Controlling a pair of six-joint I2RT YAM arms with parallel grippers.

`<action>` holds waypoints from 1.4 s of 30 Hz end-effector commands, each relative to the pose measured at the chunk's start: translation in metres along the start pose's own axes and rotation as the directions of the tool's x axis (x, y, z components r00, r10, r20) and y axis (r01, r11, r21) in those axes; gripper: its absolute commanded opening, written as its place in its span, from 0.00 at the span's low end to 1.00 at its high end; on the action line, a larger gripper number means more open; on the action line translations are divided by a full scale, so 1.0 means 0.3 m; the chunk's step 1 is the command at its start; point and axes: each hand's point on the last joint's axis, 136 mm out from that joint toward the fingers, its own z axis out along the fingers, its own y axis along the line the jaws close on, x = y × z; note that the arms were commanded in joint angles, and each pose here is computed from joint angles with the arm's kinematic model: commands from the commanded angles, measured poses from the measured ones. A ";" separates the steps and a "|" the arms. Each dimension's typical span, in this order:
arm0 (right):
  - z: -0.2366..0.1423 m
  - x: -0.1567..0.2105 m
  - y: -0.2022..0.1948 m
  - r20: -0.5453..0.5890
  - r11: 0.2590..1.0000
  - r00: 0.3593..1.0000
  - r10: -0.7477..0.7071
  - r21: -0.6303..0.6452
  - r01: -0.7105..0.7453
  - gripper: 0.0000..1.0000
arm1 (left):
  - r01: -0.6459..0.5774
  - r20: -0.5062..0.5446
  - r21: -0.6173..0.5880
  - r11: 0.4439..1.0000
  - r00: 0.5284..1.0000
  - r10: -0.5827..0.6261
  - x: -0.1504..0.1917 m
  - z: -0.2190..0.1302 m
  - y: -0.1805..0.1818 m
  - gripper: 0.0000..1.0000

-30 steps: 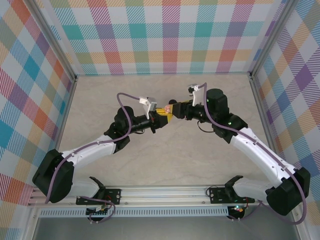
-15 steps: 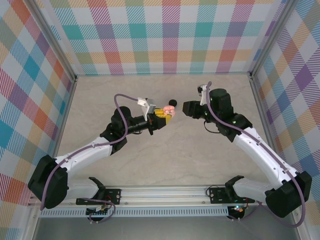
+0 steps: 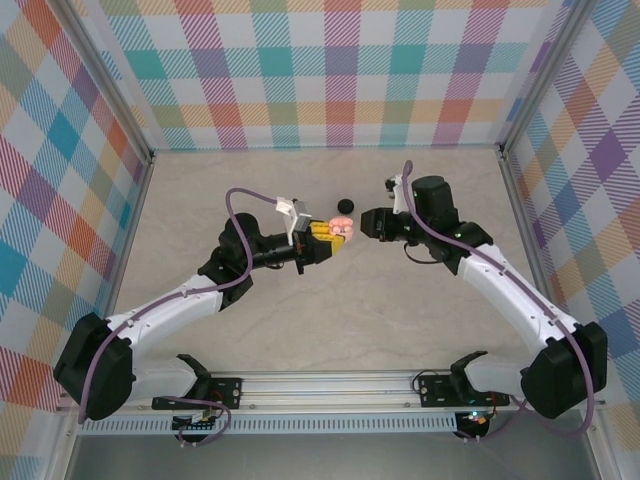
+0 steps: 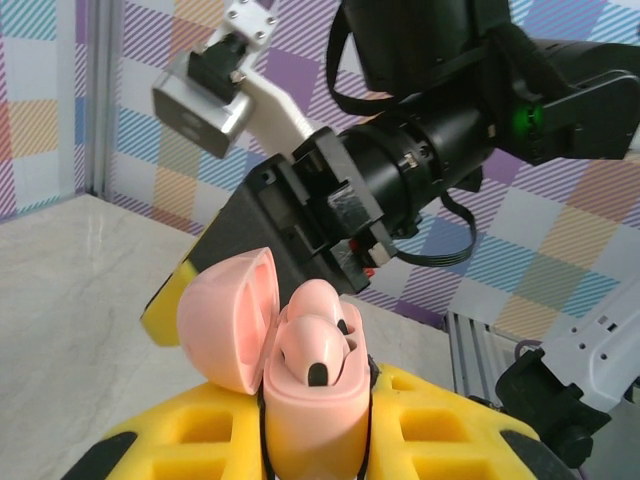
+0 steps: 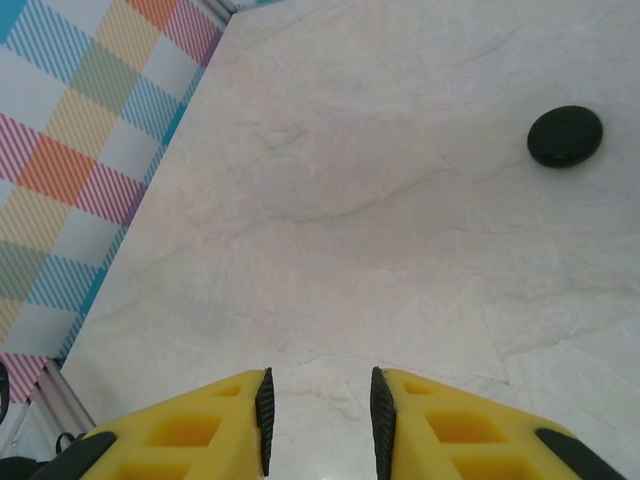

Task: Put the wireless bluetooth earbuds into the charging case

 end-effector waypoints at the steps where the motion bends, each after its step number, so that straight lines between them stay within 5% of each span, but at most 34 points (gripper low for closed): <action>1: 0.008 -0.011 0.047 0.002 0.996 0.999 -0.036 -0.087 0.036 0.34 | -0.081 0.070 0.082 0.993 0.995 0.075 -0.082 -0.008 -0.082 0.04; 26: -0.045 -0.007 0.221 0.004 0.926 0.995 -0.099 -0.366 0.093 0.31 | -0.055 0.031 0.126 0.990 0.998 0.051 -0.038 0.031 -0.089 0.04; 42: -0.092 -0.016 0.248 0.041 0.918 0.992 -0.117 -0.377 0.124 0.31 | -0.005 -0.004 0.067 0.998 1.000 0.005 0.008 0.050 -0.034 0.04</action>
